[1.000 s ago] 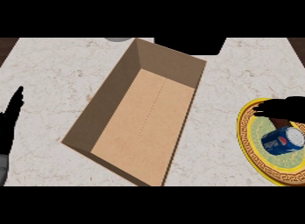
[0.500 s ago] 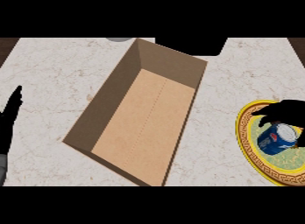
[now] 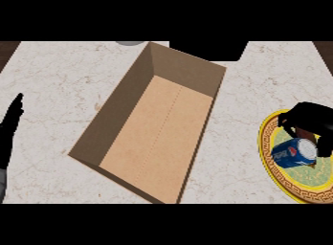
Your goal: Pick the sweet potato from the plate and place it in the cardboard box
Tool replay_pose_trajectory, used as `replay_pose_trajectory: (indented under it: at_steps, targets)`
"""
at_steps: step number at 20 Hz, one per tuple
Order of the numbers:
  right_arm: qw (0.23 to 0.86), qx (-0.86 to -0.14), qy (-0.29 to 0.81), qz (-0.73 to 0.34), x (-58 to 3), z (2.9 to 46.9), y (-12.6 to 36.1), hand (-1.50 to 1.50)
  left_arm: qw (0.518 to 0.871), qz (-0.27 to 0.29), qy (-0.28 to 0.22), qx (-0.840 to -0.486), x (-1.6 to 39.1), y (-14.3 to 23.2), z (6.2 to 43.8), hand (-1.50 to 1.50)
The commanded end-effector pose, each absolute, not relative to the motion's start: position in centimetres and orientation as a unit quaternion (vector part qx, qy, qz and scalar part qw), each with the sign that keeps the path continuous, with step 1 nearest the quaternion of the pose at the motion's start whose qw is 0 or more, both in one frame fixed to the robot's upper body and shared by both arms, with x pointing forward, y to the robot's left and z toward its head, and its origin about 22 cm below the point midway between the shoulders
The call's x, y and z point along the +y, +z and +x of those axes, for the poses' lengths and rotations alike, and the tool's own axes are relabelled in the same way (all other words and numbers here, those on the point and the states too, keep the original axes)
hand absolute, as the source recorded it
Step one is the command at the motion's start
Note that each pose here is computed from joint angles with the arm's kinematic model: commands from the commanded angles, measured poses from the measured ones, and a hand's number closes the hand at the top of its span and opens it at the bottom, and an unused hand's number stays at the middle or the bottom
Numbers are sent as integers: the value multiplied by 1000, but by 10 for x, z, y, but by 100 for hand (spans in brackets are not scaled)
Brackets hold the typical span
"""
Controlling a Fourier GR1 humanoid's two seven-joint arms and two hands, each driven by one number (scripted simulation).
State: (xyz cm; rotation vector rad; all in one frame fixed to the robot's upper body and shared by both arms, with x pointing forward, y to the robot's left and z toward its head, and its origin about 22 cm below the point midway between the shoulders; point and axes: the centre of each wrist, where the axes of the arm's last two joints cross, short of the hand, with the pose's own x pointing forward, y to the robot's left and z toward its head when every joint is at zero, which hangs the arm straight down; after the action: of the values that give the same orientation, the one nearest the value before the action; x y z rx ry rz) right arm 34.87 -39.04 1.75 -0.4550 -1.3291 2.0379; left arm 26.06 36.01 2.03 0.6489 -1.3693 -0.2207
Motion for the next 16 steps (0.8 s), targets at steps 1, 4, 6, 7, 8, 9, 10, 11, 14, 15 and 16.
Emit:
replay_pose_trajectory:
  at_steps: [1,4,6,7,8,9,10,11,14,15,16]
  targets:
    - [362,-558,719,-202,-368,364,23,150,724,291,-96,-618,354,7,258,0]
    - [441,-578,648,-229,-342,361,0,150,725,298,-88,-615,358,17,262,0]
    - [452,-601,610,-249,-335,358,0,150,728,295,-97,-611,368,19,252,0]
    - [439,-602,608,-274,-345,356,11,150,721,316,-90,-610,380,13,248,0]
    - [427,-619,590,-292,-340,371,41,150,731,303,-91,-605,365,6,256,0]
    - [432,-623,576,-306,-334,365,35,150,727,303,-87,-610,374,9,239,0]
    - [426,-626,573,-314,-332,372,46,150,725,297,-96,-614,366,13,258,0]
    - [414,-641,566,-313,-331,368,60,150,725,304,-88,-612,367,7,249,0]
    - [379,-701,519,-308,-313,369,93,150,736,298,-84,-602,367,5,246,0]
    - [351,-725,511,-302,-315,365,107,150,728,304,-83,-608,374,10,243,0]
    - [335,-740,494,-310,-308,362,89,150,726,303,-91,-610,374,14,251,0]
